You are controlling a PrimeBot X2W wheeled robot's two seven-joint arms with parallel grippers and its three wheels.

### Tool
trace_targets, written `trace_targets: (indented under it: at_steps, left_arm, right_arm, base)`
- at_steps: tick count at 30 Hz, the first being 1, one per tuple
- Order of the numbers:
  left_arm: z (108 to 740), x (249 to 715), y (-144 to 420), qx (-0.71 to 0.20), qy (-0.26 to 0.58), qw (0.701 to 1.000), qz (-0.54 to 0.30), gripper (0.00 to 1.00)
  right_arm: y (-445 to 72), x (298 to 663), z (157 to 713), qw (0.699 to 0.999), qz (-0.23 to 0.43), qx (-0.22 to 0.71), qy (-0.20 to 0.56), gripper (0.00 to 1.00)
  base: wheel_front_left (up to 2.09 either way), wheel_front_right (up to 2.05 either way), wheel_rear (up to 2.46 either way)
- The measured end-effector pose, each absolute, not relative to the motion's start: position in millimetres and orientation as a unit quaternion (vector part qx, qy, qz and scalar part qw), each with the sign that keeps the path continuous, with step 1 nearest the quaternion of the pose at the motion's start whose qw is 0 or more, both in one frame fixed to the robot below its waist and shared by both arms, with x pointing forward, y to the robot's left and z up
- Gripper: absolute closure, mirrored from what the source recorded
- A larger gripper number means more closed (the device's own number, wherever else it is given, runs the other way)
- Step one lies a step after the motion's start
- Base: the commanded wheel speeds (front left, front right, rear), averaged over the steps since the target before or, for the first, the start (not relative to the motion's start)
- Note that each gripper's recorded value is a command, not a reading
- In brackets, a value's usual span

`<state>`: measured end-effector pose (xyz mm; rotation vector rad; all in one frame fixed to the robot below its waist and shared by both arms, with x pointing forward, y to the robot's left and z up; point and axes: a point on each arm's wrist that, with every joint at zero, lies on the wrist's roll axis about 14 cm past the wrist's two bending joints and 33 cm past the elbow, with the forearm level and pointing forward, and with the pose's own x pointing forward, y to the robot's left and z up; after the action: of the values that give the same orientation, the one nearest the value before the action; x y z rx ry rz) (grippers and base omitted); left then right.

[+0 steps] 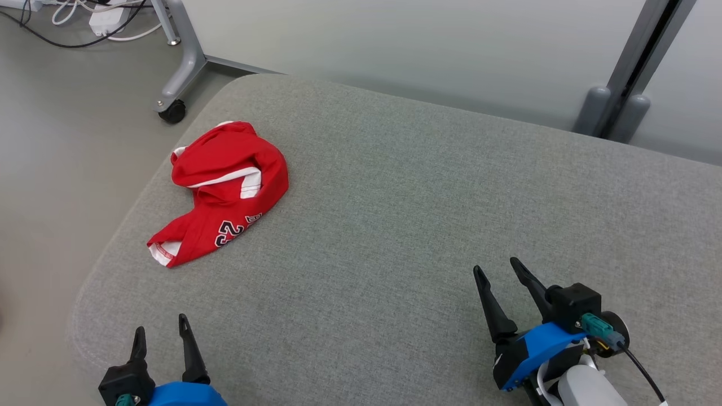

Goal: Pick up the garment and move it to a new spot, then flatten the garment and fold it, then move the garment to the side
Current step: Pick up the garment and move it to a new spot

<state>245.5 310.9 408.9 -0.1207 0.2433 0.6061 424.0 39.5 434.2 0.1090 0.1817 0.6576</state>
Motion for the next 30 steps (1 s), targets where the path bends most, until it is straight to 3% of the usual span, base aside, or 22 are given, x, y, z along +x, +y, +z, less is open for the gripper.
trace_targets:
  at_steps: [5,21,30]
  left_arm:
    - [406.1,267.2,314.1,-0.069,0.124,0.945,0.296,0.00]
    - [414.3,417.0,340.6,-0.004,0.110,0.965,0.237,0.00]
    - [372.3,445.9,347.0,-0.024,0.175,0.956,0.232,0.00]
  right_arm:
    - [34.4,431.0,422.6,0.942,0.318,0.047,0.097,0.00]
    - [-2.0,476.0,396.2,0.953,0.286,0.043,0.088,0.00]
    - [-31.3,487.9,385.6,0.962,0.255,0.040,0.093,0.00]
  base:
    - [0.00,0.00,0.00]
    - [0.00,0.00,0.00]
    - [0.00,0.00,0.00]
